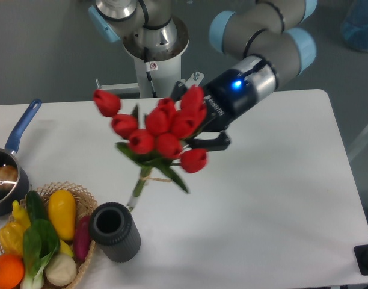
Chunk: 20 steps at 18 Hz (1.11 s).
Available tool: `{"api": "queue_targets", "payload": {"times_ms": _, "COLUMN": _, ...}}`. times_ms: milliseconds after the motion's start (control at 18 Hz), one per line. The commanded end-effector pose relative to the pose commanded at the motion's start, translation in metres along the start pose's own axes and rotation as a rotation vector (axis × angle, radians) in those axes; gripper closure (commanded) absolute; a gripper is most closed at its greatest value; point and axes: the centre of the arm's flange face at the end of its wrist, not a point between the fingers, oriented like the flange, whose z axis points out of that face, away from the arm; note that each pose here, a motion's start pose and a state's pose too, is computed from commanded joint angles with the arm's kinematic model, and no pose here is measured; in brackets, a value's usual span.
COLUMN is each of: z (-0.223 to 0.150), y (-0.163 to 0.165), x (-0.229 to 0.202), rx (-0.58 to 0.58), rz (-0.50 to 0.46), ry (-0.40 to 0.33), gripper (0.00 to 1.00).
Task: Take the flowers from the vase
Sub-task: 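Carry the tulip bunch up and away from the vase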
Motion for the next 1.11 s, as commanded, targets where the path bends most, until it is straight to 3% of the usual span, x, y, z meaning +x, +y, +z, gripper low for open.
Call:
{"api": "queue_targets", "payload": {"times_ms": 222, "z": -0.036, "y": 0.001, "x": -0.017, "rx": -0.069, "rz": 0.015, "ry": -0.103, "gripper": 0.72}}
{"api": "queue_targets", "payload": {"times_ms": 389, "z": -0.055, "y": -0.019, "x": -0.027, "rx": -0.086, "rz": 0.054, "ry": -0.148, "gripper": 0.72}}
{"api": "queue_targets", "payload": {"times_ms": 611, "z": -0.064, "y": -0.013, "x": -0.039, "rx": -0.264, "rz": 0.071, "ry": -0.255, "gripper": 0.72}}
{"api": "queue_targets", "payload": {"times_ms": 1111, "z": -0.082, "y": 0.001, "x": -0.047, "rx": -0.356, "rz": 0.076, "ry": -0.318, "gripper": 0.72}}
